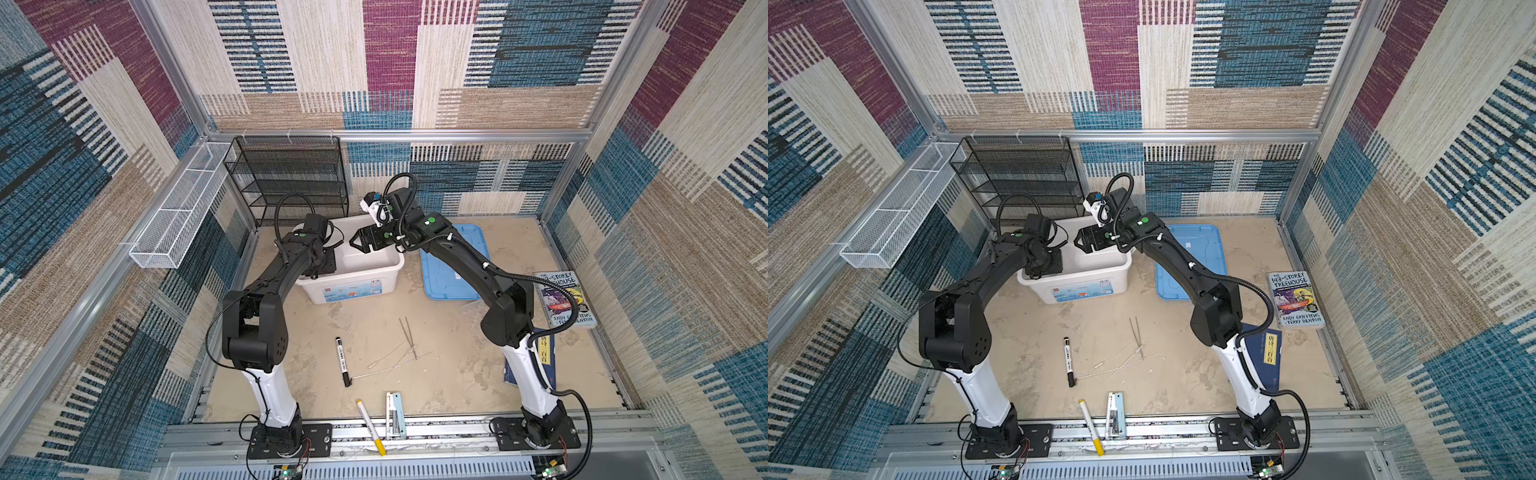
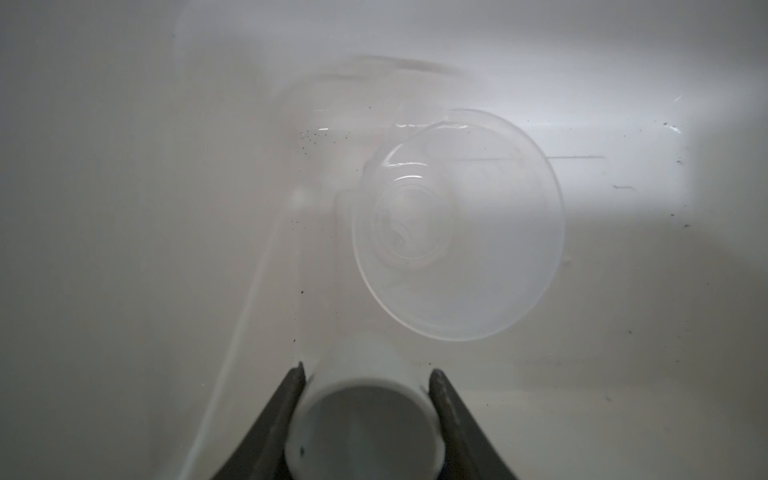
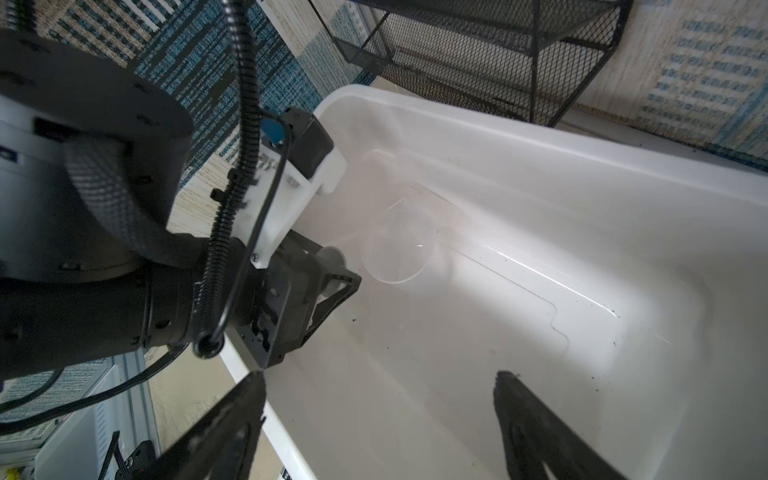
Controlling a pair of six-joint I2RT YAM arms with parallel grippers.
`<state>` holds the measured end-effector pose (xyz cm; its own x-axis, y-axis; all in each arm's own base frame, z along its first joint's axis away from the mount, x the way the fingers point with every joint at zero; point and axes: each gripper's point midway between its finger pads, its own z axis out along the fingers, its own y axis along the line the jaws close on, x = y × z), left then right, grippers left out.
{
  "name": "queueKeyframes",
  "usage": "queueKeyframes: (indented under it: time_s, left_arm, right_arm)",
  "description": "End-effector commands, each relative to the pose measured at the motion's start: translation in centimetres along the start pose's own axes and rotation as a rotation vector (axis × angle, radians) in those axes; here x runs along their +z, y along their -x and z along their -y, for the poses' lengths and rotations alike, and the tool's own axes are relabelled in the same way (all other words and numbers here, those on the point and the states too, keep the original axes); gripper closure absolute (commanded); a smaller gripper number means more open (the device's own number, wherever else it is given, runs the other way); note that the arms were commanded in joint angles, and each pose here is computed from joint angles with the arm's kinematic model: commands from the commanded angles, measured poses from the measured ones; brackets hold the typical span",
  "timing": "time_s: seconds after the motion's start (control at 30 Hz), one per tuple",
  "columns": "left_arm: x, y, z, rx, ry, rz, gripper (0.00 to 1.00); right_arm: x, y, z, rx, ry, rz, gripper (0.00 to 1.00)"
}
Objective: Organize the chemistry lab equipment
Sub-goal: 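Carry the cup over the bin with left while right moves beside bin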
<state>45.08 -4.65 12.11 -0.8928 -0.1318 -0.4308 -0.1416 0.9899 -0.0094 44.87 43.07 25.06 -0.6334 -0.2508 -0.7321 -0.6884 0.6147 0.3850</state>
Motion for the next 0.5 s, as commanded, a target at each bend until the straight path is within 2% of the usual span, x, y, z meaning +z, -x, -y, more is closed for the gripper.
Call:
queueKeyframes:
  time_s: [0.0, 0.47]
  left_arm:
    - [0.9, -0.5, -0.3, 0.033, 0.023, -0.028, 0.71]
    - [3.7, -1.4, 0.6, 0.021, -0.01, -0.079, 0.7]
  right_arm:
    - [0.2, 0.0, 0.2, -0.017, -0.011, 0.0, 0.12]
    - [2.7, -1.5, 1.4, -0.041, -0.014, -0.048, 0.13]
